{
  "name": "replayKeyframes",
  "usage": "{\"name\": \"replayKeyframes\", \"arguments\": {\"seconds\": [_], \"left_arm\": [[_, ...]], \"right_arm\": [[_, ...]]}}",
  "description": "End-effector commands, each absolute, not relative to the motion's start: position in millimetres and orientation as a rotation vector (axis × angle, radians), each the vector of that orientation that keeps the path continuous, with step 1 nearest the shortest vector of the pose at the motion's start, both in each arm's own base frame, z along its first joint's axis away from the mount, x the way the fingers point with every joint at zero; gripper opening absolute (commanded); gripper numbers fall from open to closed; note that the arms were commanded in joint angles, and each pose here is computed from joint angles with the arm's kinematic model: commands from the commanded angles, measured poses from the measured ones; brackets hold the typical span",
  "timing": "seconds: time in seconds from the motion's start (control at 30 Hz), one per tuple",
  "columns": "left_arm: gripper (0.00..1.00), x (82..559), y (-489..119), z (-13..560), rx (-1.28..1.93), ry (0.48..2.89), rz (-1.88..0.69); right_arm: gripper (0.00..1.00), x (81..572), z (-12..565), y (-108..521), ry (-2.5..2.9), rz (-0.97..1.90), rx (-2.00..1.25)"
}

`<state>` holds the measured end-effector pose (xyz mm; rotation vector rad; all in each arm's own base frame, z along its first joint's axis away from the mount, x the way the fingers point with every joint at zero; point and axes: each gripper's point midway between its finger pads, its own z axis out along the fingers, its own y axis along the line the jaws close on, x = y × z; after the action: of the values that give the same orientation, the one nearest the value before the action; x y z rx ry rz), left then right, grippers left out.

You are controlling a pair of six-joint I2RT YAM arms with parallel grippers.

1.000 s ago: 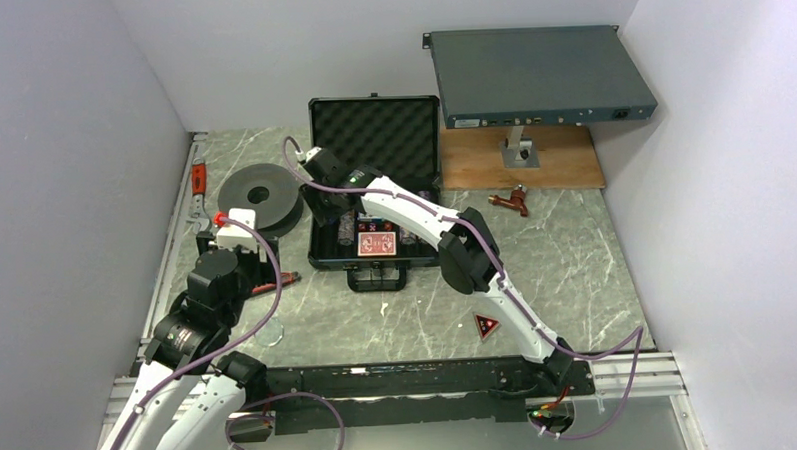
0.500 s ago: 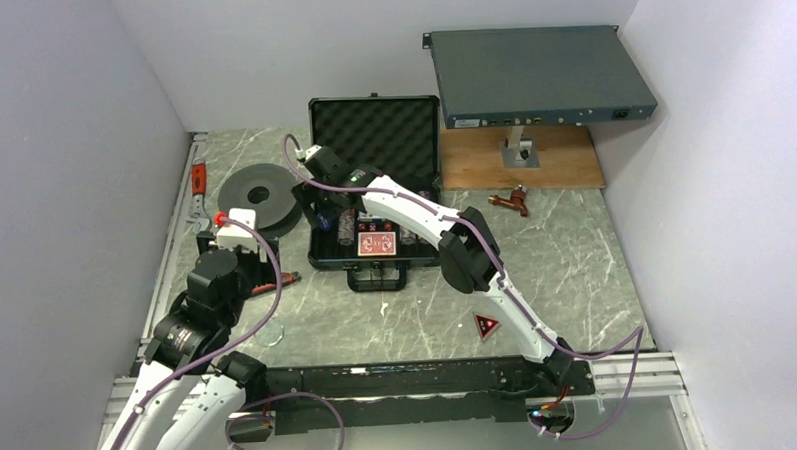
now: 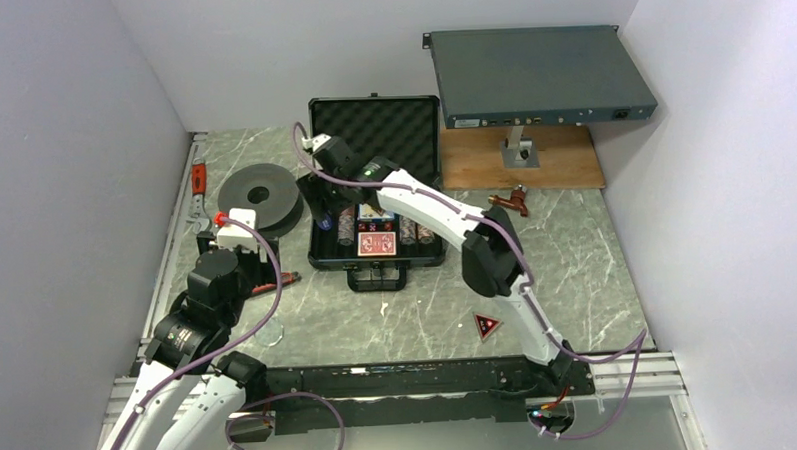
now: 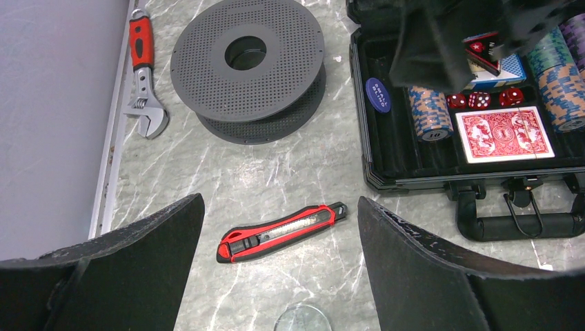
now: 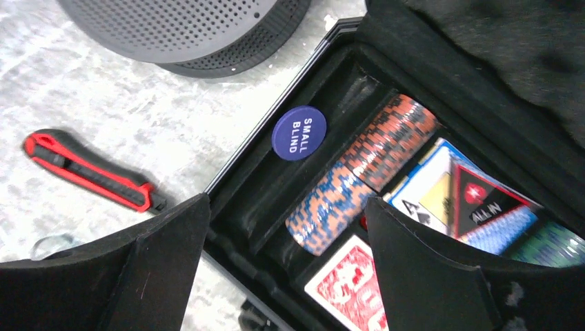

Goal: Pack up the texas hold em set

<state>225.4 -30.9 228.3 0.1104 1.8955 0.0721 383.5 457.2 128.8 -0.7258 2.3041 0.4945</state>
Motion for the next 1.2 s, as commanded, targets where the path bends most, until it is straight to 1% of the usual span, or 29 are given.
{"name": "replayKeyframes", "arguments": {"seconds": [0.0, 0.23, 0.53, 0.7, 0.9, 1.17], "left_arm": [[0.87, 229, -31, 234, 0.105, 1.873, 0.072], [0.88, 229, -30, 234, 0.103, 1.873, 0.082], [0.88, 229, -30, 233, 0.106, 1.880, 0.080], [0.87, 229, -31, 232, 0.108, 1.887, 0.078], [0.87, 230, -34, 232, 0.121, 1.888, 0.062], [0.87, 231, -40, 231, 0.142, 1.893, 0.036]], "right_arm": [[0.86, 381, 214, 443, 2.152, 0.537, -0.645], [0.86, 364, 256, 409, 2.106, 0.506, -0.583], [0.87, 348, 286, 367, 2.057, 0.490, -0.403], [0.87, 335, 281, 337, 2.061, 0.455, -0.305], [0.87, 312, 261, 297, 2.071, 0.441, -0.193], [0.87, 289, 211, 248, 2.180, 0.269, -0.127]]}}
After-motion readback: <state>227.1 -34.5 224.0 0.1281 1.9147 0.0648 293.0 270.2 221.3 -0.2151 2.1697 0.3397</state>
